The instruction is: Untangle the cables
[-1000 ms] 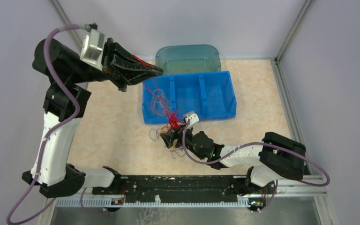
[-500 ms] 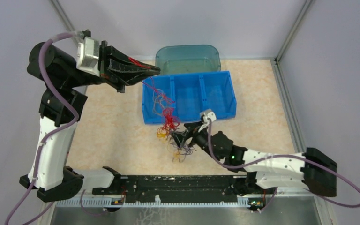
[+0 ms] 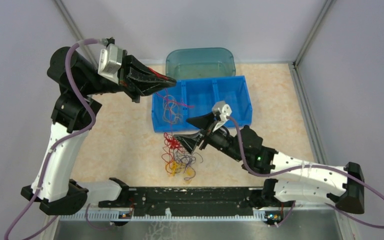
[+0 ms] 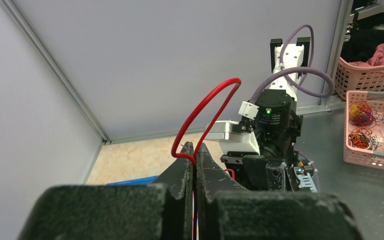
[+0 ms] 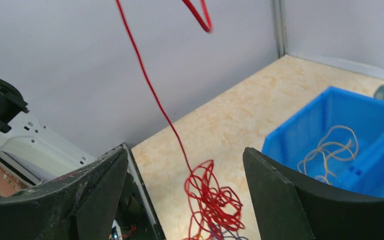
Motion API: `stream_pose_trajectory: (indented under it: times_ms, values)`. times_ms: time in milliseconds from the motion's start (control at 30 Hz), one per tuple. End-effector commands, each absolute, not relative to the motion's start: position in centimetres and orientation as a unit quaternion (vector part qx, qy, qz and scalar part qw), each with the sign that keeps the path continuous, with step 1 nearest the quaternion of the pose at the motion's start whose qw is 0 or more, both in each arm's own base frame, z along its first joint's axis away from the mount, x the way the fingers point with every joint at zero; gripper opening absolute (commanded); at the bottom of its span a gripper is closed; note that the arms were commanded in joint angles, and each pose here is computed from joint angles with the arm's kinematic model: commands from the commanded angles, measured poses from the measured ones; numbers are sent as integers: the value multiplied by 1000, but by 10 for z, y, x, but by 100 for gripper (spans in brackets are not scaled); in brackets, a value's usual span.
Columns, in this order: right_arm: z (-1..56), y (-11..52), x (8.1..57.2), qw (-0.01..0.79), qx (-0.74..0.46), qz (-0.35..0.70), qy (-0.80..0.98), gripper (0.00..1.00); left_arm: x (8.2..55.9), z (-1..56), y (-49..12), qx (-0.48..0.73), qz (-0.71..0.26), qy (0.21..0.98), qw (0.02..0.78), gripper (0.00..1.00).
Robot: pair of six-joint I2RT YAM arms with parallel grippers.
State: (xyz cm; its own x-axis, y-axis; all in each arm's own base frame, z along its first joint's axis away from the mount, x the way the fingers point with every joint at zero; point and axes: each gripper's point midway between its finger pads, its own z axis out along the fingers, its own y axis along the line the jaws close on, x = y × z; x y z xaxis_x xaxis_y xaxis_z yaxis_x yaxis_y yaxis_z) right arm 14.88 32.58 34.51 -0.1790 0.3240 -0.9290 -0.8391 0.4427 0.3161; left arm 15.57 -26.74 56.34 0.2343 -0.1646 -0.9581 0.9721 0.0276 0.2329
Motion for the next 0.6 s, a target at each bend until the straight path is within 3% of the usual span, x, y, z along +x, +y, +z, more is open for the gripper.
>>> stream_pose_trajectory:
  times_ms: [0, 300, 567]
  values:
    - [391, 351, 141, 621, -240, 520, 536, 84, 142, 573, -263, 518, -478, 374, 603, 0]
    - [401, 392, 147, 600, -225, 568, 517, 69, 136, 582, -260, 518, -478, 365, 608, 0]
    - [357, 415, 146, 544, -224, 595, 547, 55, 135, 595, -260, 522, -474, 348, 618, 0]
